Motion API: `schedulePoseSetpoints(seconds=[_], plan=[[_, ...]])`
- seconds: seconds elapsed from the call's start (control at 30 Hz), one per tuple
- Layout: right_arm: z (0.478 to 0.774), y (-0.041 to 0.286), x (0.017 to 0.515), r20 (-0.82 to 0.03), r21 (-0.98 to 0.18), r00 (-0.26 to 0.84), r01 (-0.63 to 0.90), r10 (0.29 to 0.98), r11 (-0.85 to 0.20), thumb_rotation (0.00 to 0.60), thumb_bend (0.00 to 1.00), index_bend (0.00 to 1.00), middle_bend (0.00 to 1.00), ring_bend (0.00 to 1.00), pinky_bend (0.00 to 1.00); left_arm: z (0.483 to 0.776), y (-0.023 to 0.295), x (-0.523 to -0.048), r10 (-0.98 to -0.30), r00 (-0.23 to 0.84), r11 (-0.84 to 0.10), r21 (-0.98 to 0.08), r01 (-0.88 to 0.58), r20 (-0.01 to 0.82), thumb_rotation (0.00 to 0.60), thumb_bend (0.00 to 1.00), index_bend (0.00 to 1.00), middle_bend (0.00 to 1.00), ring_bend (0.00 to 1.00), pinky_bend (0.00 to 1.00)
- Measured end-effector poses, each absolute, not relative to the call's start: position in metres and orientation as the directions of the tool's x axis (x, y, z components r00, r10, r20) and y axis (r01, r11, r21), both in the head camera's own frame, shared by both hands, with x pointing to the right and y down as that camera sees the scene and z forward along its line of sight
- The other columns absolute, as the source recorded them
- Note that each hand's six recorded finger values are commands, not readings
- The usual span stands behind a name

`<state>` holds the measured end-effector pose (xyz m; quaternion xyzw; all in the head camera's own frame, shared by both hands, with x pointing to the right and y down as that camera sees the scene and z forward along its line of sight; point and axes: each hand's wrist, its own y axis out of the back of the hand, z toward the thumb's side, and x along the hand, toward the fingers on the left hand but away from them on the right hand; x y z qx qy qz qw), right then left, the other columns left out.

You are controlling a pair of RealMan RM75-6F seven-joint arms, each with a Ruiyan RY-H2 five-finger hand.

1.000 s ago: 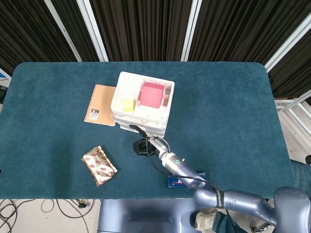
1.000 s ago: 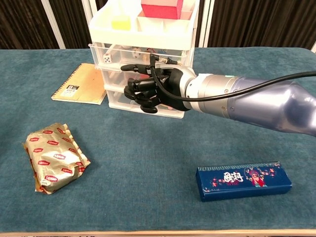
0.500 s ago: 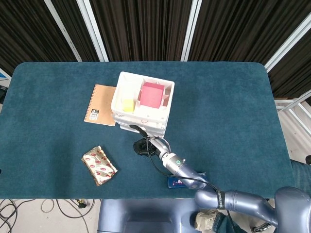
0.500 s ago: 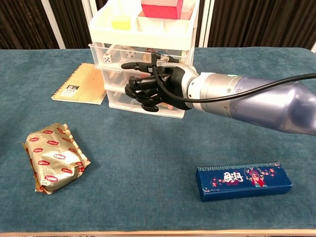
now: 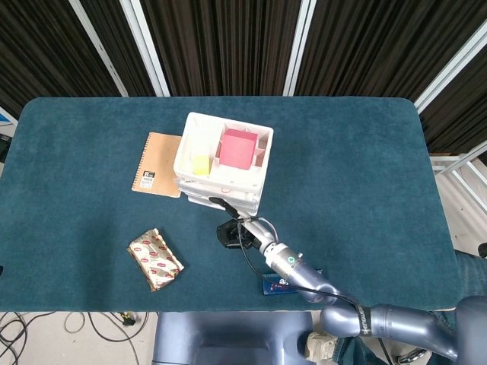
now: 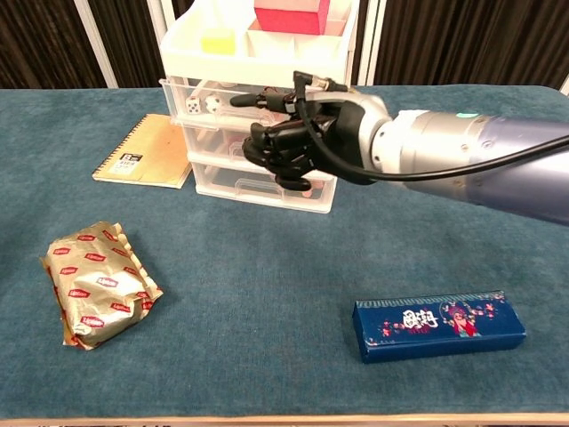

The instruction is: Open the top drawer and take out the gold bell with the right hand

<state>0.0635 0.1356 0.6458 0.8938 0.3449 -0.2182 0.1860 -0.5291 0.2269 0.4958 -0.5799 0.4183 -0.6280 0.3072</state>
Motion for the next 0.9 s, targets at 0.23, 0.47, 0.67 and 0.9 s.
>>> schedulePoseSetpoints(seconds=[0.23, 0.47, 0.67, 0.9], plan=[[0.624, 0.125, 0.095, -0.549, 0.059, 0.635, 0.679, 0.544, -0.732, 0.600, 0.75, 0.00, 0.76, 0.87, 0.87, 0.497, 0.227, -0.529, -0.869, -0.139, -0.465, -0.880, -0.098, 0.474, 0.600, 0.25, 0.12, 0.00, 0.01, 0.00], [0.610, 0.120, 0.107, -0.580, -0.021, 0.616, 0.642, 0.532, -0.766, 0.600, 0.74, 0.03, 0.76, 0.87, 0.87, 0.497, 0.227, -0.529, -0.868, -0.140, -0.467, -0.879, -0.094, 0.477, 0.600, 0.25, 0.12, 0.00, 0.01, 0.00], [0.608, 0.115, 0.109, -0.617, -0.080, 0.589, 0.612, 0.522, -0.786, 0.600, 0.74, 0.05, 0.76, 0.87, 0.87, 0.498, 0.227, -0.529, -0.865, -0.143, -0.471, -0.877, -0.095, 0.480, 0.600, 0.25, 0.12, 0.00, 0.01, 0.00], [0.597, 0.106, 0.106, -0.653, -0.148, 0.564, 0.558, 0.505, -0.816, 0.600, 0.73, 0.06, 0.77, 0.88, 0.87, 0.499, 0.228, -0.529, -0.863, -0.142, -0.475, -0.875, -0.095, 0.484, 0.600, 0.25, 0.12, 0.00, 0.01, 0.00]])
